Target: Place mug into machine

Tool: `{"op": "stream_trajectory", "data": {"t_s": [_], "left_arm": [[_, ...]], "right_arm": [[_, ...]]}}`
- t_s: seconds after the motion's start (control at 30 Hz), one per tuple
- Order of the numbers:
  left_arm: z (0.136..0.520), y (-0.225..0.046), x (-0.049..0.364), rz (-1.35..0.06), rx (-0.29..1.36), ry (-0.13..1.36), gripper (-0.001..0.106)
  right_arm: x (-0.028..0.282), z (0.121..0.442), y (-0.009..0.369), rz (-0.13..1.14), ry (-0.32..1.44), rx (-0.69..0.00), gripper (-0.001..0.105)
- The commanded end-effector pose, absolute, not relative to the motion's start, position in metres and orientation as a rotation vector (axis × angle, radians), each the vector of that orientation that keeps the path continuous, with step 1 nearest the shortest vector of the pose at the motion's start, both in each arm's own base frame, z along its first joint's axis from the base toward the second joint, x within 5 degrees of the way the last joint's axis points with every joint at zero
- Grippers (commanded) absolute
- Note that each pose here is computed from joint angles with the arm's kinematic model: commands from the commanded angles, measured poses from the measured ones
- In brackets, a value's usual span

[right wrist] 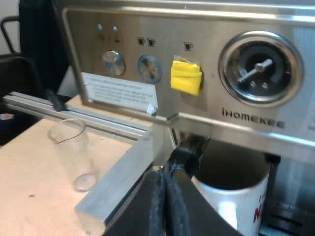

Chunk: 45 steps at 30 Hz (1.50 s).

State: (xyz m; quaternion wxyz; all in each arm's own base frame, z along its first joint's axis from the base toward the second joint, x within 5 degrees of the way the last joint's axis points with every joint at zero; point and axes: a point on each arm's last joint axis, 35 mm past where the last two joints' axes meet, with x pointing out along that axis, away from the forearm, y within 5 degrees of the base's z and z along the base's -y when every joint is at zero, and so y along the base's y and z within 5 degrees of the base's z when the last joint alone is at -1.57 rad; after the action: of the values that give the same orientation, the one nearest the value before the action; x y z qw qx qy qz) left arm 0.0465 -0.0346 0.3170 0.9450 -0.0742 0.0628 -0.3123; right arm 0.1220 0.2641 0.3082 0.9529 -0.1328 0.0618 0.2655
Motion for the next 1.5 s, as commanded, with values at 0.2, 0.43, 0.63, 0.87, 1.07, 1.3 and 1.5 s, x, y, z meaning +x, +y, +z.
{"op": "stream_trajectory", "data": {"t_s": [0.2,0.43,0.63,0.87,1.07,1.3,1.5], "left_arm": [[0.322,-0.034,0.044,-0.668,-0.162,0.105,0.082],[0.322,-0.034,0.044,-0.668,-0.162,0.105,0.082],[0.321,-0.034,0.043,-0.667,-0.160,0.112,0.082],[0.321,-0.034,0.043,-0.676,-0.160,0.113,0.082],[0.321,-0.034,0.043,-0.676,-0.160,0.113,0.082],[0.321,-0.034,0.043,-0.676,-0.158,0.112,0.082],[0.321,-0.034,0.043,-0.676,-0.152,0.110,0.082]], "right_arm": [[0.160,0.315,0.299,0.518,0.137,-0.276,0.000],[0.182,0.317,0.317,0.443,0.135,-0.286,0.000],[0.198,0.319,0.316,0.347,0.136,-0.286,0.000],[0.227,0.310,0.300,0.256,0.166,-0.300,0.000],[0.225,0.311,0.300,0.274,0.173,-0.308,0.000],[0.186,0.324,0.300,0.452,0.236,-0.368,0.016],[0.143,0.348,0.288,0.589,0.265,-0.378,0.068]]}}
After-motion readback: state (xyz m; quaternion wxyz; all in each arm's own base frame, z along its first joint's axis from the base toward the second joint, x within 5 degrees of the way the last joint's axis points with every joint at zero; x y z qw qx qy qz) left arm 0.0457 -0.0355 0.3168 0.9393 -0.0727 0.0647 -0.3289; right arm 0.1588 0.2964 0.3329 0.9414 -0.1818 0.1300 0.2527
